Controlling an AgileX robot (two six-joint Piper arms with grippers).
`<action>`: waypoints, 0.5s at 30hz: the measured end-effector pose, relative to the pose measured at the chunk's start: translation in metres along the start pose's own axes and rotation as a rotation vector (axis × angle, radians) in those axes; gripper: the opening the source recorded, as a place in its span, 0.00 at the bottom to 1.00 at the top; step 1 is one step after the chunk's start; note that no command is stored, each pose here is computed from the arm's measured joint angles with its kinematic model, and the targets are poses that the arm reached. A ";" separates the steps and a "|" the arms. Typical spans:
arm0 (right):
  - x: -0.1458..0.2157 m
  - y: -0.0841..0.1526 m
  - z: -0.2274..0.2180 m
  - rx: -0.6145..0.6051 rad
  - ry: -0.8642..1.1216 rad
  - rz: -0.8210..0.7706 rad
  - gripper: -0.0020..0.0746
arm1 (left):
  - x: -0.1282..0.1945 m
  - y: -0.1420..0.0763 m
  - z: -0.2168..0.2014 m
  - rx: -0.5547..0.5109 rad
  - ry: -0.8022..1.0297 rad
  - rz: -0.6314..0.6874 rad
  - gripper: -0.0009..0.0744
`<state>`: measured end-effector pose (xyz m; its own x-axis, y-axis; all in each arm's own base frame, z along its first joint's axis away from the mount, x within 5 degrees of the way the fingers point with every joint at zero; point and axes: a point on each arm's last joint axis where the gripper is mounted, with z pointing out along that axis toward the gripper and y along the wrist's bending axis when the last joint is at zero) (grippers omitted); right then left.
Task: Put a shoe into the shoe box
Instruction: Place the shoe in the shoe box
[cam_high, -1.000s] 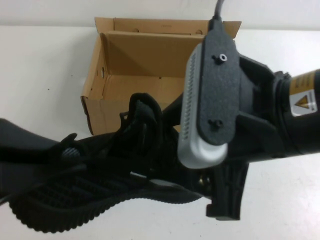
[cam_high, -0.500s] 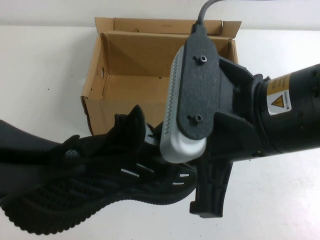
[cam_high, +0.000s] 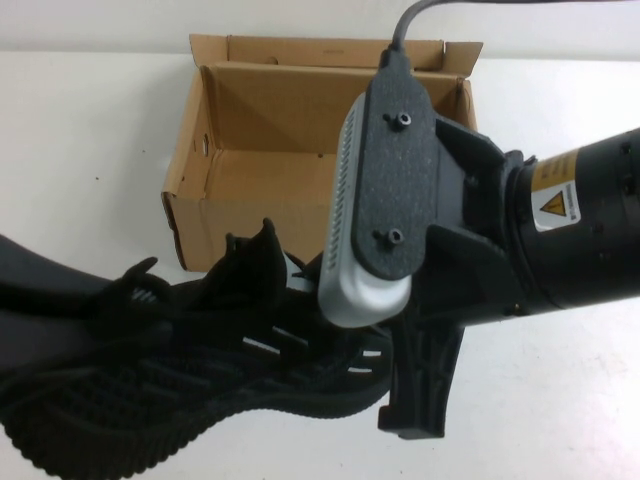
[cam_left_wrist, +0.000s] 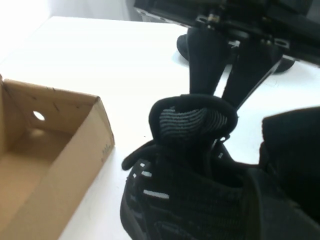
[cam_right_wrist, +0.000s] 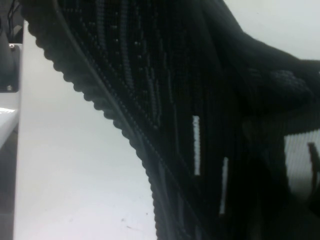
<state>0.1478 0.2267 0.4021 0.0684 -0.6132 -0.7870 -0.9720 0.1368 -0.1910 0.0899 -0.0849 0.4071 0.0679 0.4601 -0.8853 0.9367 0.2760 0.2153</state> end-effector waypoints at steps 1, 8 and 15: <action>0.000 0.000 0.000 -0.003 0.001 0.002 0.05 | 0.000 0.000 0.000 0.002 0.001 -0.016 0.05; 0.000 0.001 0.002 -0.024 -0.006 0.022 0.04 | -0.002 -0.001 -0.001 0.002 -0.015 -0.129 0.18; -0.002 0.003 0.002 -0.044 -0.017 0.042 0.04 | -0.007 0.000 -0.002 -0.019 -0.060 -0.255 0.68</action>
<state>0.1450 0.2296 0.4015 0.0310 -0.5943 -0.8036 -0.9830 0.1275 -0.1322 0.0888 -0.0861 0.4142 -0.1490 0.3226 -0.9347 0.9195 0.3930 -0.0110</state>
